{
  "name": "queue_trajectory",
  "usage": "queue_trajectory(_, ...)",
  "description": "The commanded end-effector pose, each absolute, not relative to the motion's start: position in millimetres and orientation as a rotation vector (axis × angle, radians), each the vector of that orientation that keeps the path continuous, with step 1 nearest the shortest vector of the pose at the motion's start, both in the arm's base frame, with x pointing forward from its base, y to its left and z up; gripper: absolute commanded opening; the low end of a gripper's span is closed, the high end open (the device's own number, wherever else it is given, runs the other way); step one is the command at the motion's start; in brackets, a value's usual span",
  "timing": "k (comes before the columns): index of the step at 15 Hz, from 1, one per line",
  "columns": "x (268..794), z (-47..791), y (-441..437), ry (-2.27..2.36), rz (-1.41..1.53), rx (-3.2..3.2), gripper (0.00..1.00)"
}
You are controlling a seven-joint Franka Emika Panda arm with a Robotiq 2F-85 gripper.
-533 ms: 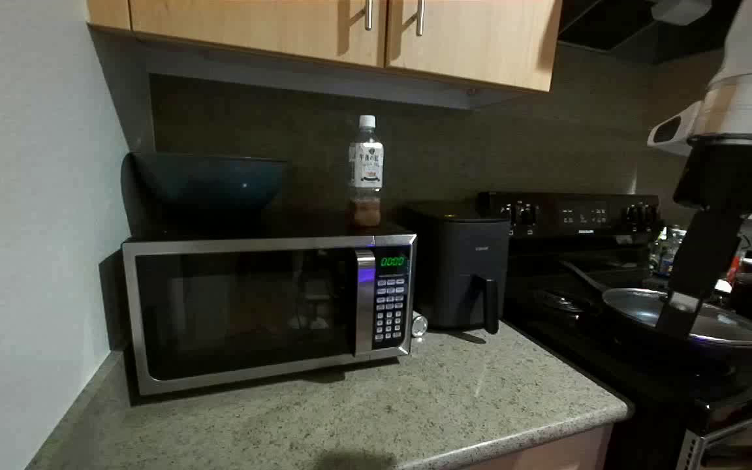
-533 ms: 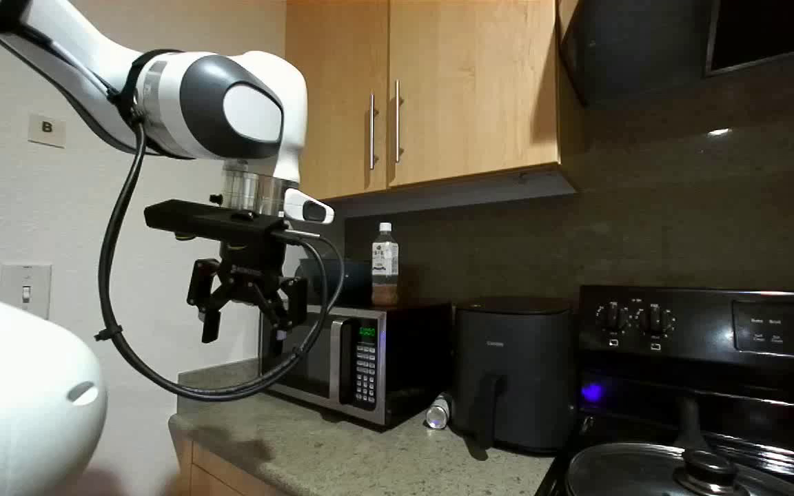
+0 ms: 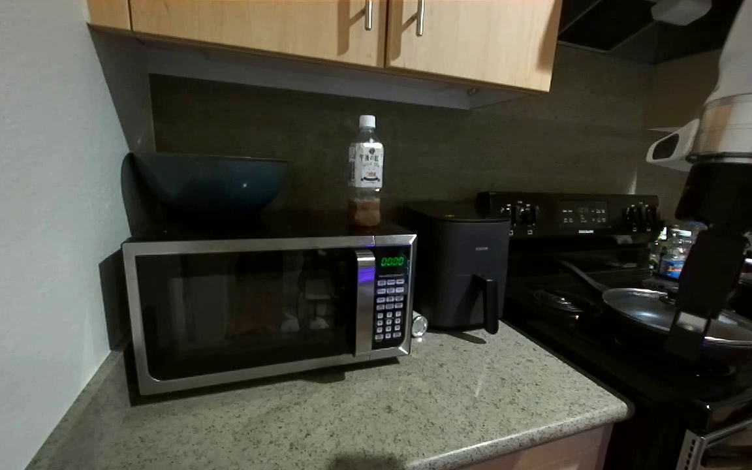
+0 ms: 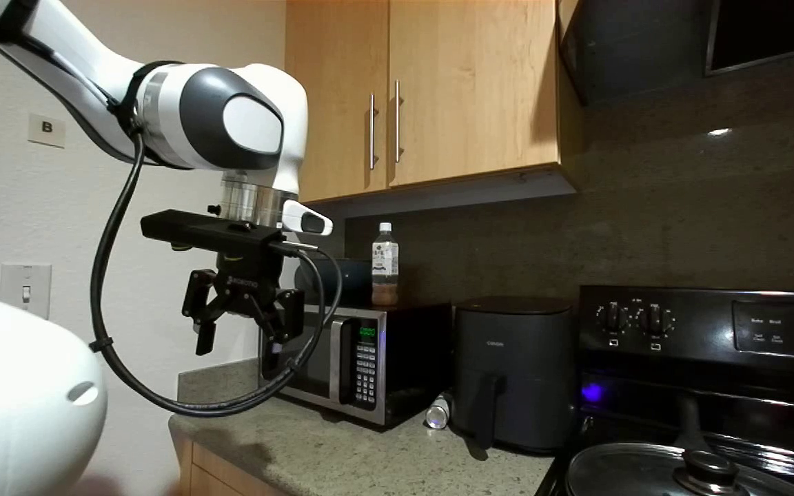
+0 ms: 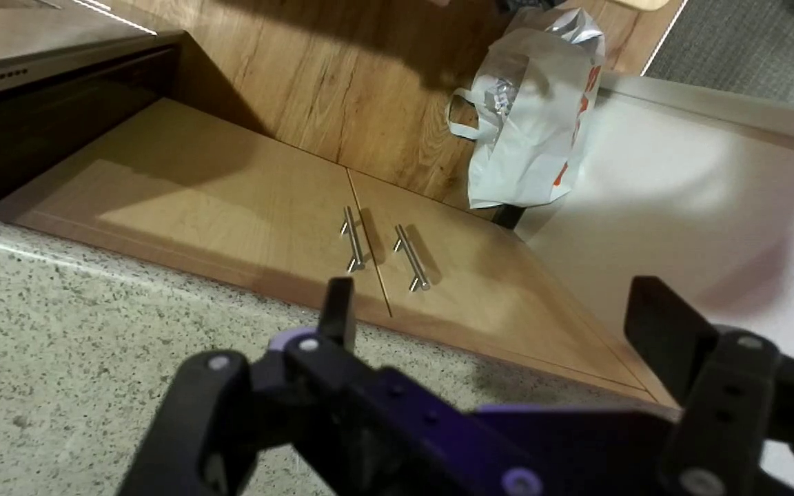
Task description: Open the right door of the cabinet
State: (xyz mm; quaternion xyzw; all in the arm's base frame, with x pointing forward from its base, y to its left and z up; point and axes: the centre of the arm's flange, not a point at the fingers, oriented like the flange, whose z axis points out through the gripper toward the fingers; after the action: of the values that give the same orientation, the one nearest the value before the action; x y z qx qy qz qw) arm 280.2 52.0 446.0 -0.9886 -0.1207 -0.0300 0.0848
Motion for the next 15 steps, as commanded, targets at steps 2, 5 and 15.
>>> queue_trajectory(2,294.6,449.4,62.4,-0.392,-0.102,-2.953,1.0)
queue_trajectory(5,345.2,469.5,102.7,-0.472,-0.218,-3.002,1.0)
queue_trajectory(15,363.7,496.1,146.9,-0.625,-0.45,-2.962,1.0)
